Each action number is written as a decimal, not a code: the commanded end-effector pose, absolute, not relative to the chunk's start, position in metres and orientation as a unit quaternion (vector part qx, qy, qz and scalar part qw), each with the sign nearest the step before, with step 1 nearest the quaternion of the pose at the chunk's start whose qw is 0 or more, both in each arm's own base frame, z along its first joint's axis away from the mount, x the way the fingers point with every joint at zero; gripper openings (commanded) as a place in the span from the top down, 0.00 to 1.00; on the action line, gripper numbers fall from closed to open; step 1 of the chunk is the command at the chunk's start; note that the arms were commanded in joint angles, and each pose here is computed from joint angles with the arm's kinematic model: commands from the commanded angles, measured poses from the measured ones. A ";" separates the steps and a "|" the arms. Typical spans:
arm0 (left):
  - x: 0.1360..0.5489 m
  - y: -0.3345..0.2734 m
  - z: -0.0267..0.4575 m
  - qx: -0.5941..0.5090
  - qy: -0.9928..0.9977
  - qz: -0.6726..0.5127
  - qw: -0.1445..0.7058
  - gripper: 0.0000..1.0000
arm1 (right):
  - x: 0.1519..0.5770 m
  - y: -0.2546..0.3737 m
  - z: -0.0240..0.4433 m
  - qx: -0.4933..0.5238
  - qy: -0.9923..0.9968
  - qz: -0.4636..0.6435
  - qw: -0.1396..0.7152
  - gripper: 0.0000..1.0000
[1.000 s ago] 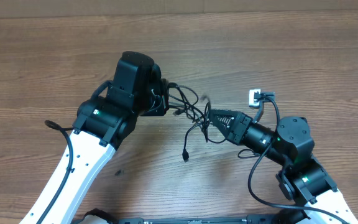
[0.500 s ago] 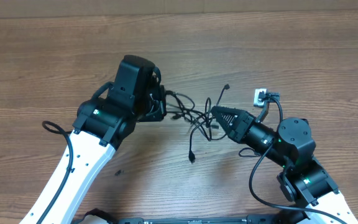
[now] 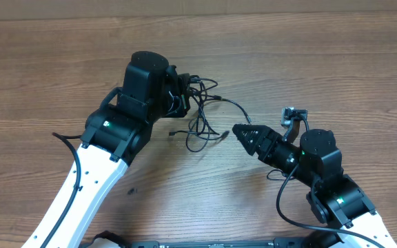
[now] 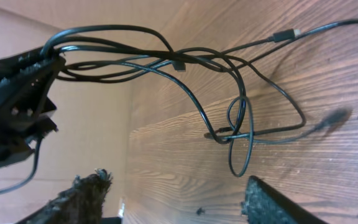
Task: Untangle cables
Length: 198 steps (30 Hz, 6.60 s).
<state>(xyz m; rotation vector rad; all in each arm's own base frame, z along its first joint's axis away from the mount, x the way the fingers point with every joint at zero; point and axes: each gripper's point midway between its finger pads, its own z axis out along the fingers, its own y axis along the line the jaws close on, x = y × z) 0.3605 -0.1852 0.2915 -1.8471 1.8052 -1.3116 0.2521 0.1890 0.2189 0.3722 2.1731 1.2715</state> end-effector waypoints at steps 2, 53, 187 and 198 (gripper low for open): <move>0.356 -0.195 0.313 -0.608 0.622 -0.483 0.103 0.96 | 0.253 0.187 0.226 0.129 0.813 0.474 0.313 0.23; 0.309 -0.224 0.490 -0.251 0.605 -0.755 0.031 0.96 | 0.266 0.110 0.079 0.249 0.923 0.154 0.249 0.18; 0.317 -0.086 0.080 0.130 0.990 -0.049 0.005 0.00 | 0.292 0.213 0.202 0.074 0.818 0.503 0.270 0.13; 0.323 -0.091 0.058 0.133 0.990 -0.048 -0.010 0.66 | 0.292 0.213 0.200 0.076 0.819 0.501 0.269 0.13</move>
